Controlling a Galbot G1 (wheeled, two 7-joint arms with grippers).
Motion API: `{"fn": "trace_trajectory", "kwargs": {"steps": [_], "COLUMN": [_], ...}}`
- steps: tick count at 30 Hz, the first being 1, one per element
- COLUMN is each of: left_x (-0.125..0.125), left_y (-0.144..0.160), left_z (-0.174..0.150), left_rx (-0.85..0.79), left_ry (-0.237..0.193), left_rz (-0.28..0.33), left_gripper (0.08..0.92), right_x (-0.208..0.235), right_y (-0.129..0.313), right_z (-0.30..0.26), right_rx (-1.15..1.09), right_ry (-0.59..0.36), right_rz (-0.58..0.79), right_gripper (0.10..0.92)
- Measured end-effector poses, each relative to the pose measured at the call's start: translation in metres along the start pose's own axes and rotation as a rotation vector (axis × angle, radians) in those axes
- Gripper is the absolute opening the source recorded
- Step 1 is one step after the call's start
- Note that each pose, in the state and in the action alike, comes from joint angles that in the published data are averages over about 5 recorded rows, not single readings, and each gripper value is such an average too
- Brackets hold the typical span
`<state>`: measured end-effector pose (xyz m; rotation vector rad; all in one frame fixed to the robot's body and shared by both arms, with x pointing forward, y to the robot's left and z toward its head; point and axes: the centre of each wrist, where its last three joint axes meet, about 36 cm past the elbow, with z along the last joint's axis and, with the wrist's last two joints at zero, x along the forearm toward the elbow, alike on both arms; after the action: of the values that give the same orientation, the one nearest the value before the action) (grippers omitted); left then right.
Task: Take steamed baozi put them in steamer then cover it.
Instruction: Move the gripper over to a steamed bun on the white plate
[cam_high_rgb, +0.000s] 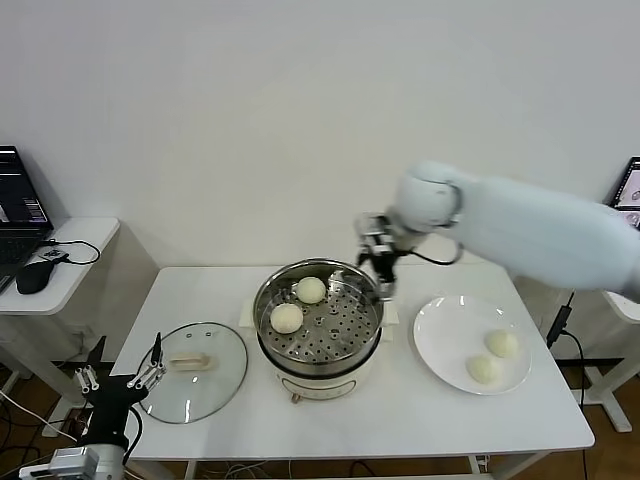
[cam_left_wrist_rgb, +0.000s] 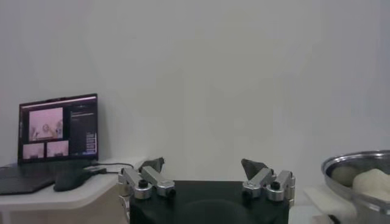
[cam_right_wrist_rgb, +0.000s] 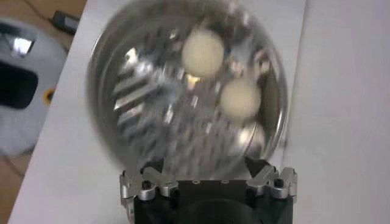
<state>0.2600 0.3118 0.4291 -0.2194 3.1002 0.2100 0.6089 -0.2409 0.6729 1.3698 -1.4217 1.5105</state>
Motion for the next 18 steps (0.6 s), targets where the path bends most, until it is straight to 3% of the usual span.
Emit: {"fn": "trace_trajectory", "kwargs": {"steps": [9, 18], "left_x": [0.001, 0.005], "left_y": [0.001, 0.002], "left_z": [0.004, 0.008], "left_rx": [-0.011, -0.021], "left_ry": [0.013, 0.029], "left_rz": [0.007, 0.005], "left_gripper": [0.823, 0.823], "right_x": [-0.024, -0.064], "right_y": [0.064, 0.115], "right_z": [0.093, 0.143], "right_rx": [-0.071, -0.116], "right_ry": [0.074, 0.131], "right_rz": [-0.017, -0.052], "right_gripper": [0.823, 0.823]}}
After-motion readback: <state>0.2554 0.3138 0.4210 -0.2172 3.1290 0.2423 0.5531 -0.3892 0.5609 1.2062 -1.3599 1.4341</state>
